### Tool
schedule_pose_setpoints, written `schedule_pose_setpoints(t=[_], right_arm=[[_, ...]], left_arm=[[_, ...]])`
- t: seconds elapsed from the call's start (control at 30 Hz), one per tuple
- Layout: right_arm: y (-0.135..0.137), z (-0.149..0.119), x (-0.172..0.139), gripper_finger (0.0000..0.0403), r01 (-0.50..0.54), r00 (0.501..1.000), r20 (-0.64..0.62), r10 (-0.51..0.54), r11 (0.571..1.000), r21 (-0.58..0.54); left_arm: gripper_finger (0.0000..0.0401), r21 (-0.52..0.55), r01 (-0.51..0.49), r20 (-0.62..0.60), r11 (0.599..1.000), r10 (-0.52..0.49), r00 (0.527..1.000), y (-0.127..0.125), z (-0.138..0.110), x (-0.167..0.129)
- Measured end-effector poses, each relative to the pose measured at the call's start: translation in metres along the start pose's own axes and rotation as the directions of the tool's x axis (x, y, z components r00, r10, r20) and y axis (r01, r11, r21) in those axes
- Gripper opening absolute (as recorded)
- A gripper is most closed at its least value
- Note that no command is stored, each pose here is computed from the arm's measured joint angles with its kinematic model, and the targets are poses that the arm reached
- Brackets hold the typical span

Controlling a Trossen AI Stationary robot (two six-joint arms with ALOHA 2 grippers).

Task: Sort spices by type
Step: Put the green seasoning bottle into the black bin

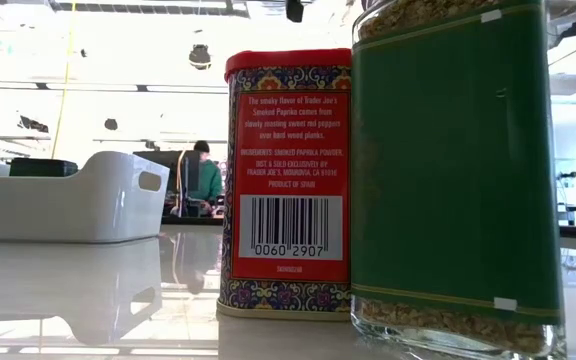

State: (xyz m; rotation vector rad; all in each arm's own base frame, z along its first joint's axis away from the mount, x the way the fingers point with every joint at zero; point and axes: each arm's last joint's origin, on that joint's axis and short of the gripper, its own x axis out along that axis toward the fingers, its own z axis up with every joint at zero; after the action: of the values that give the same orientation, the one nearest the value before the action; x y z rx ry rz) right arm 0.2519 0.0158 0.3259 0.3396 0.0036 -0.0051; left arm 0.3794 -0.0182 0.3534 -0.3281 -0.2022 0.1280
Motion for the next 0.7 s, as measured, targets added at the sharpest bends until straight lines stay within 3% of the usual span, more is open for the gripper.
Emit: schedule_pose_setpoints(t=[0.37, 0.7], right_arm=[[-0.001, -0.003, 0.0, 0.0317, 0.007, 1.0, -0.029, -0.007, 1.0, 0.008], [-0.005, 0.0, -0.027, 0.0333, 0.049, 0.987, -0.148, -0.059, 0.996, -0.07]], left_arm=[[0.0195, -0.005, -0.008, 0.0, 1.0, 0.008, 1.0, 0.001, 0.0, 0.0], [0.0195, 0.078, -0.04, -0.145, 0.996, 0.051, 0.988, 0.005, -0.014, -0.001]])
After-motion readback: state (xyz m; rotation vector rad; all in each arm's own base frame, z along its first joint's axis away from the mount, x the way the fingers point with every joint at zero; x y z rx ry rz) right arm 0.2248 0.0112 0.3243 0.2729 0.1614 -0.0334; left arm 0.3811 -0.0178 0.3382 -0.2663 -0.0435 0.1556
